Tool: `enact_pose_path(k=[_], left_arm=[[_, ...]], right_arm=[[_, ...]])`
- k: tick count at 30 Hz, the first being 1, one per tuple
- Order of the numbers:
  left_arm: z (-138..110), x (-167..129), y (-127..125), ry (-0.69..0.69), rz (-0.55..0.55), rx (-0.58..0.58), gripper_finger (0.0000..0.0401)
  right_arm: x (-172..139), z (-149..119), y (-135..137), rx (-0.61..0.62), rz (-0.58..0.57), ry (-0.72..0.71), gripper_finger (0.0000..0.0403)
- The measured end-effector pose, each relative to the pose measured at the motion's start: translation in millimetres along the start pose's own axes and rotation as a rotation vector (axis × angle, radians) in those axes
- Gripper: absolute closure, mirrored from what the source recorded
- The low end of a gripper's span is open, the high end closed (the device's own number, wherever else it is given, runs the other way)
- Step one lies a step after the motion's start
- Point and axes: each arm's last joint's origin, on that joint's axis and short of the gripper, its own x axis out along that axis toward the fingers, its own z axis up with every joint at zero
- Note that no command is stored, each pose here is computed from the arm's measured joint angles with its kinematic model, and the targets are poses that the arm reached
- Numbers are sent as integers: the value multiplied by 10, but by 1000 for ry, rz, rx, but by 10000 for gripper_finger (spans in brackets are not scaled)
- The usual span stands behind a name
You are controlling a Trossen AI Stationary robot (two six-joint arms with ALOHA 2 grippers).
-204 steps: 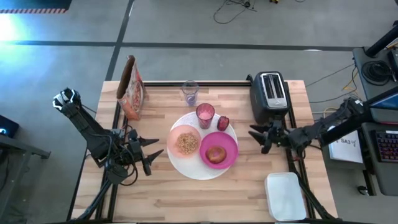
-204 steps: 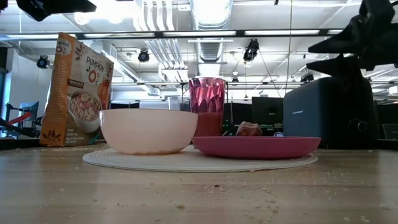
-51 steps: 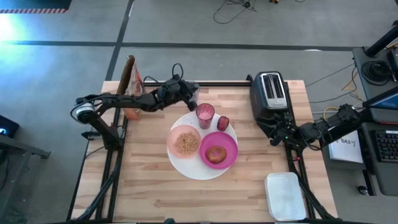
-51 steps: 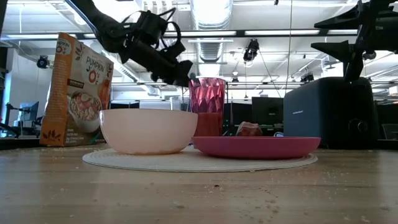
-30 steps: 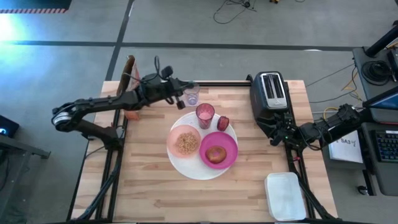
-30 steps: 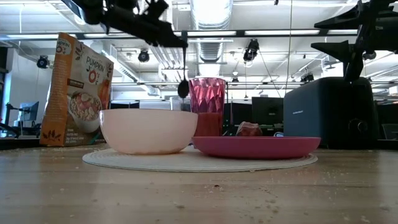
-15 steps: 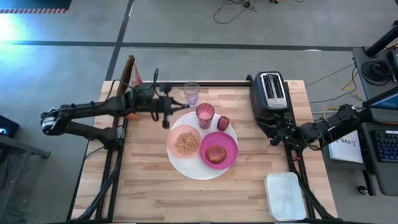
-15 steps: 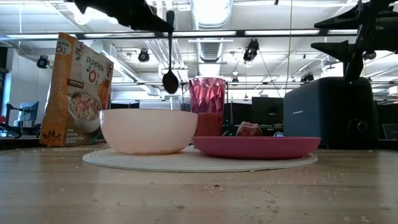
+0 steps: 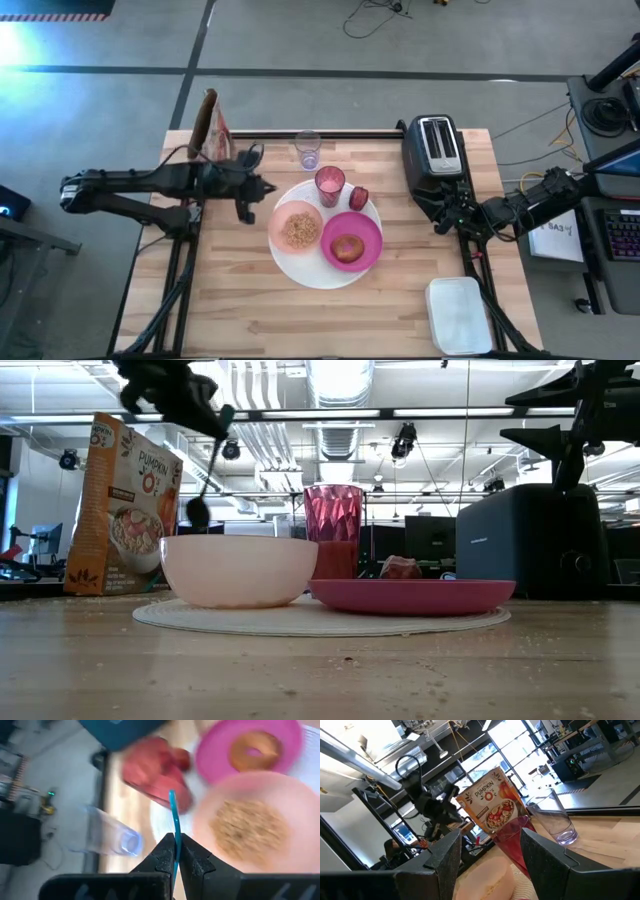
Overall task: Arrange a breakfast setting
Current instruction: Put the blue spoon on the white table mat to the left of the orange bowl
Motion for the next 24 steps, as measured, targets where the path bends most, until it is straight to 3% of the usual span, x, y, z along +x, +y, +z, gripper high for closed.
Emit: enact_pose_path(k=[8, 24], left_arm=[[-129, -13, -249, 162, -156, 132, 401], [-382, 152, -782, 209, -357, 331, 401]], right_arm=[[0, 0, 0, 0, 0, 0, 211], [0, 0, 0, 0, 0, 0, 211]])
